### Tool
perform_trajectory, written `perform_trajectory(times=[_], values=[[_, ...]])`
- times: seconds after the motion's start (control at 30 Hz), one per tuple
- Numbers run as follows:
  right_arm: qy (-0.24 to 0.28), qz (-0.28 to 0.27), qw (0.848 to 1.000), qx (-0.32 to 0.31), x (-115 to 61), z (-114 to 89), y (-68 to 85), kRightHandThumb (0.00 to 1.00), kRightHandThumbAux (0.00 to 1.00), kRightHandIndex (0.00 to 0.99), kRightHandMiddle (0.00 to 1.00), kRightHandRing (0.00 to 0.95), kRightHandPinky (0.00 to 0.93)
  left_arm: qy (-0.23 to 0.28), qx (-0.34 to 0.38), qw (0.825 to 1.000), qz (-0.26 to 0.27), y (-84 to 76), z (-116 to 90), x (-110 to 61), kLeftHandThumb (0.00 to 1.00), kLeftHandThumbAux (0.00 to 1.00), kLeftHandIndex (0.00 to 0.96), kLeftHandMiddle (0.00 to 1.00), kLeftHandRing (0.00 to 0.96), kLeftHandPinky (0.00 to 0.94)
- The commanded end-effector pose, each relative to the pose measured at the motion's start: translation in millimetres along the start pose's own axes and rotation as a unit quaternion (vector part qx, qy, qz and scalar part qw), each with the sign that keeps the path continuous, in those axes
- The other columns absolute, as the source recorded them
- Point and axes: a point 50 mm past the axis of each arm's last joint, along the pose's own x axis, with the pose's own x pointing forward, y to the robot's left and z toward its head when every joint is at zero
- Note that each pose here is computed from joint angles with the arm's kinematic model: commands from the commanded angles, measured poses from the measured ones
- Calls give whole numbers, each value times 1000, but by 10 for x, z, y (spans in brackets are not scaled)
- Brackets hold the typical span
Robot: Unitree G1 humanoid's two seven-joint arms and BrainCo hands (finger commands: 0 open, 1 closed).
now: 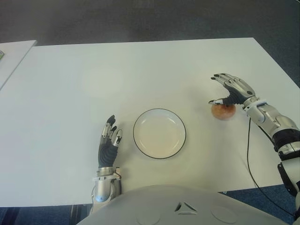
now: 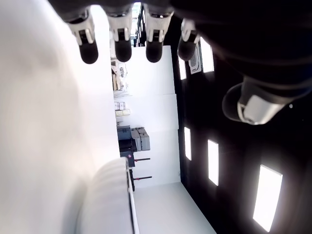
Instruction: Put the apples into the plate.
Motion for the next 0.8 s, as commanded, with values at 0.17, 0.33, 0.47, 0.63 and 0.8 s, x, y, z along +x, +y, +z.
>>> perform_trajectory(times=[0.17, 0.33, 0.47, 0.63, 0.8], values=[[3, 32, 999, 9, -146, -2, 163, 361, 476, 26, 50, 22, 0, 10, 8, 1000, -4, 15, -53, -8, 0, 436, 0, 0, 0, 3], [2, 32, 999, 12, -175, 11, 170, 360, 476, 23, 50, 23, 0, 8, 10, 1000, -2, 17, -56, 1, 0, 440, 0, 0, 0, 8], [0, 27, 1000, 12, -206, 22, 193, 342, 463, 24, 55, 31, 0, 9, 11, 1000, -2, 17, -63, 9, 0, 444, 0, 0, 0, 9], [1, 25, 1000, 15, -234, 32, 233, 323, 446, 28, 65, 43, 0, 9, 10, 1000, -5, 17, -67, 17, 0, 442, 0, 0, 0, 4], [3, 23, 1000, 16, -262, 40, 282, 280, 427, 34, 78, 57, 0, 7, 10, 1000, -7, 18, -65, 23, 0, 433, 0, 0, 0, 0]])
